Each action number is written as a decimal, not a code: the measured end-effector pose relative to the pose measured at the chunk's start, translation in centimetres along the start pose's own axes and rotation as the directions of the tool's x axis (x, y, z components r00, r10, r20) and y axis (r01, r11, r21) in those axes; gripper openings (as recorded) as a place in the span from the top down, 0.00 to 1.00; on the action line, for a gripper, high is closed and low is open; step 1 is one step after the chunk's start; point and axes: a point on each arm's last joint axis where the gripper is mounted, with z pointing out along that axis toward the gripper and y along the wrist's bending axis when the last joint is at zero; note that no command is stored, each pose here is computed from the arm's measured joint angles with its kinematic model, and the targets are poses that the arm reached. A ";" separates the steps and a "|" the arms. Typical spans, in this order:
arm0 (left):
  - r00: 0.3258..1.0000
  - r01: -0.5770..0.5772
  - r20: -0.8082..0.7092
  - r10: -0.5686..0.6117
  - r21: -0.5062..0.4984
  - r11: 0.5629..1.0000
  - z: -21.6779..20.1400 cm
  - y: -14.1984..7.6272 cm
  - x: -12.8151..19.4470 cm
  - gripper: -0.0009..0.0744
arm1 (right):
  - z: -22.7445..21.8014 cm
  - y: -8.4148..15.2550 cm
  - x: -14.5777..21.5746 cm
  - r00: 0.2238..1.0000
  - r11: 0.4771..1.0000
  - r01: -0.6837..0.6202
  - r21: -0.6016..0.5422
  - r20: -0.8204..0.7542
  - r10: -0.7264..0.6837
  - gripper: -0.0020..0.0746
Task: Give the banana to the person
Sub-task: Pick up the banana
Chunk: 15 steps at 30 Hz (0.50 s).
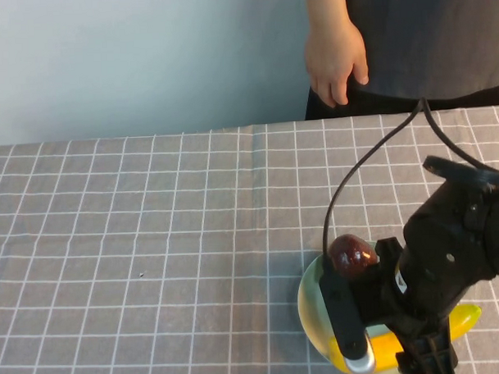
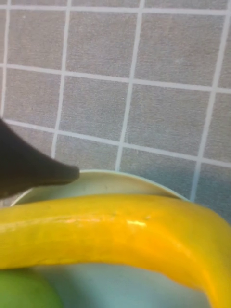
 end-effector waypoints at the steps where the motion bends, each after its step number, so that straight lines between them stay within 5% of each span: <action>1: 1.000 0.000 0.000 0.000 0.000 1.000 0.0 0.0 0.0 0.99 | 0.1 0.1 0.1 1.000 1.000 0.004 0.001 -0.003 -0.004 0.22; 15: 1.000 0.000 0.000 0.000 0.000 1.000 0.0 0.0 0.0 0.99 | 3.0 -0.7 0.4 1.000 1.000 -0.012 -0.018 -0.025 0.012 0.22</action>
